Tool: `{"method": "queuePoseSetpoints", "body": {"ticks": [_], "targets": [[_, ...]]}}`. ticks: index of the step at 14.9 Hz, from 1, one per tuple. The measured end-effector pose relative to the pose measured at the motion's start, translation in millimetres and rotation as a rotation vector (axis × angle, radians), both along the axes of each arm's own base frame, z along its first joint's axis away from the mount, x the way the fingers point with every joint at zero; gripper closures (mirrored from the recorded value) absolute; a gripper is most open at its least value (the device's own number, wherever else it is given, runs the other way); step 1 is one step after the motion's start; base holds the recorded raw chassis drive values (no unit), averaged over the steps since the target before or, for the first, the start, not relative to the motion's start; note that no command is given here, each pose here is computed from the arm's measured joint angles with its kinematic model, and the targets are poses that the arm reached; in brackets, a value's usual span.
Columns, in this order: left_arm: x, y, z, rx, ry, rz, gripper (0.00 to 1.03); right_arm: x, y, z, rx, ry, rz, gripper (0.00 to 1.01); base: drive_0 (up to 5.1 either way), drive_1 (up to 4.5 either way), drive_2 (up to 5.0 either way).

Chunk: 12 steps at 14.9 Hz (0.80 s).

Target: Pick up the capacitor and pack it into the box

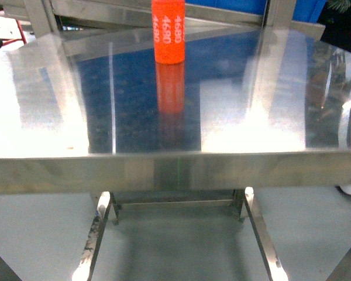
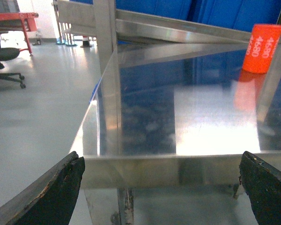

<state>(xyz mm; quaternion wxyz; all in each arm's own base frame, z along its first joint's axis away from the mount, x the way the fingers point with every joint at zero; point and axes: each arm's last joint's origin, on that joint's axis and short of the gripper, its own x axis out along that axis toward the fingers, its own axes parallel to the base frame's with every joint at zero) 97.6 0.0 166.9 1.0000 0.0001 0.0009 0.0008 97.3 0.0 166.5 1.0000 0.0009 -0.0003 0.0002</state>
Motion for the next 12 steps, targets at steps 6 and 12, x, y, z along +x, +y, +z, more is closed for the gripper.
{"method": "queuePoseSetpoints", "body": {"ticks": [6,12], "targets": [[0.0,0.0,0.0,0.000,0.000,-0.002,0.05,0.0,0.0,0.0,0.000,0.000,0.000,0.03,0.0,0.00,0.0],[0.0,0.0,0.3,0.000,-0.002,-0.002,0.05,0.0,0.0,0.4,0.001,-0.004,-0.001,0.03,0.0,0.00,0.0]]}}
